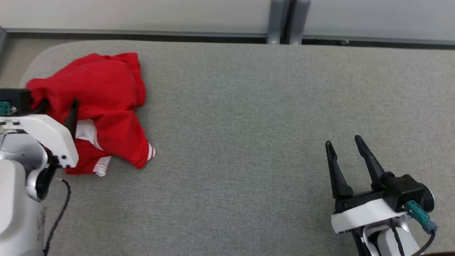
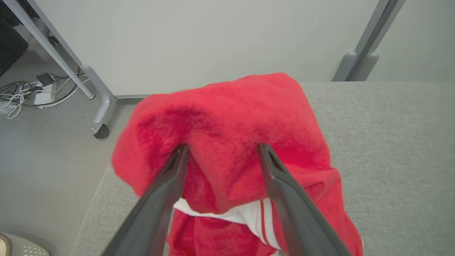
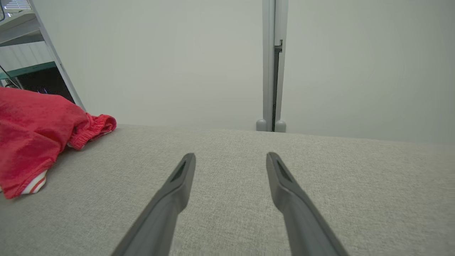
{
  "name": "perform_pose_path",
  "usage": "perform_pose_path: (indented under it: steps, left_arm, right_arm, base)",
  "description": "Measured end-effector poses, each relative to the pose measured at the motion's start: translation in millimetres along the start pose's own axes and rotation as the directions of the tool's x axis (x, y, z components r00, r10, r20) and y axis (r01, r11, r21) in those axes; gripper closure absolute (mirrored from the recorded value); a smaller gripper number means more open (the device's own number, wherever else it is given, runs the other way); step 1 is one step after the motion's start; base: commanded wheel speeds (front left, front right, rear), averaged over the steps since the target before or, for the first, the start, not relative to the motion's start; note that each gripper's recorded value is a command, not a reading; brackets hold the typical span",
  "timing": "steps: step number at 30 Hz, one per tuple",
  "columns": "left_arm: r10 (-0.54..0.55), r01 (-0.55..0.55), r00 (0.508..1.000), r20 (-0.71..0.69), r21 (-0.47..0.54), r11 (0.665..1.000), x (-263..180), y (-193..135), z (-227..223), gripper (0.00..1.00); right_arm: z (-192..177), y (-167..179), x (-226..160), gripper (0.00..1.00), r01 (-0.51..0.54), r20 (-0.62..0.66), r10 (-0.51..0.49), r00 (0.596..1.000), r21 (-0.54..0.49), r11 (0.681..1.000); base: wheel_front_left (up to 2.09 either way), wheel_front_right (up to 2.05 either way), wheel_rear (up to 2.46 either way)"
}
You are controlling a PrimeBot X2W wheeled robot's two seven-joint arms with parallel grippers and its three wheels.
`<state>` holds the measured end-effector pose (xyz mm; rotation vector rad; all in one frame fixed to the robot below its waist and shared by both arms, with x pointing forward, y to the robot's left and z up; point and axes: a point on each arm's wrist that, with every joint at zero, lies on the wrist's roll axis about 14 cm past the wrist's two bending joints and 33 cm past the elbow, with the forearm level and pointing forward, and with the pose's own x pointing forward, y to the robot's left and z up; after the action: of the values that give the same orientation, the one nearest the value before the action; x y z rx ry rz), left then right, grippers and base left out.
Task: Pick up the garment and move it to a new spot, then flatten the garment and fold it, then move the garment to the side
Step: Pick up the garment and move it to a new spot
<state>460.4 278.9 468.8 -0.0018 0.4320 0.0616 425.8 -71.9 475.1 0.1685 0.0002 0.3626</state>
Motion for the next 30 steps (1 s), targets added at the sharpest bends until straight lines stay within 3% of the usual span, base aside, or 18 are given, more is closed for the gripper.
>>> perform_pose_path:
  steps: [3, 4, 5, 8, 13, 19, 26, 30]
  left_arm:
    - [0.0, -0.001, 0.998, -0.068, -0.01, 1.0, 17.3, 1.7, -10.1, 0.0]
    - [0.002, -0.002, 0.996, -0.087, -0.001, 1.0, 22.4, 2.2, -13.5, 0.76]
    - [0.005, -0.004, 0.993, -0.116, 0.008, 1.0, 26.7, 3.2, -19.4, 1.0]
    - [-0.007, 0.008, 0.988, -0.153, 0.01, 1.0, 36.5, -1.9, -30.2, 1.0]
    - [-0.031, 0.032, 0.995, -0.098, 0.002, 0.999, 38.8, -8.9, -14.9, 1.0]
    - [-0.113, 0.113, 0.988, 0.101, 0.004, 0.994, 17.5, -32.5, 45.4, 1.0]
    - [-0.296, 0.303, 0.9, 0.319, 0.029, 0.953, -41.0, -94.5, 112.0, 1.0]
    - [-0.42, 0.452, 0.812, 0.405, 0.019, 0.892, -77.2, -138.4, 132.0, 1.0]
  right_arm:
    - [-6.6, -6.2, 2.2, 0.0, 0.013, -0.015, -0.013, 1.0, 0.007, 1.0]
    - [-7.9, -8.4, 2.8, 0.0, 0.018, -0.018, -0.018, 1.0, 0.008, 1.0]
    - [-9.2, -11.5, 2.7, 0.0, 0.026, -0.021, -0.026, 0.999, 0.01, 1.0]
    - [-13.1, -20.6, 0.0, 0.0, 0.053, -0.032, -0.053, 0.998, 0.012, 0.999]
    - [-7.3, -29.8, -2.8, 0.0, 0.083, -0.018, -0.083, 0.996, 0.011, 0.996]
    - [5.5, -28.3, -12.3, 0.0, 0.091, 0.009, -0.091, 0.996, 0.01, 0.996]
    - [25.8, -21.5, -28.1, 0.0, 0.09, 0.055, -0.09, 0.994, -0.002, 0.996]
    - [37.4, -25.8, -40.3, 0.0, 0.114, 0.084, -0.113, 0.99, -0.013, 0.993]
  base:
    - [0.0, 0.0, 0.0]
    - [0.0, 0.0, 0.0]
    - [0.0, 0.0, 0.0]
    - [0.0, 0.0, 0.0]
    - [0.0, 0.0, 0.0]
    - [0.0, 0.0, 0.0]
    - [0.0, 0.0, 0.0]
    - [0.0, 0.0, 0.0]
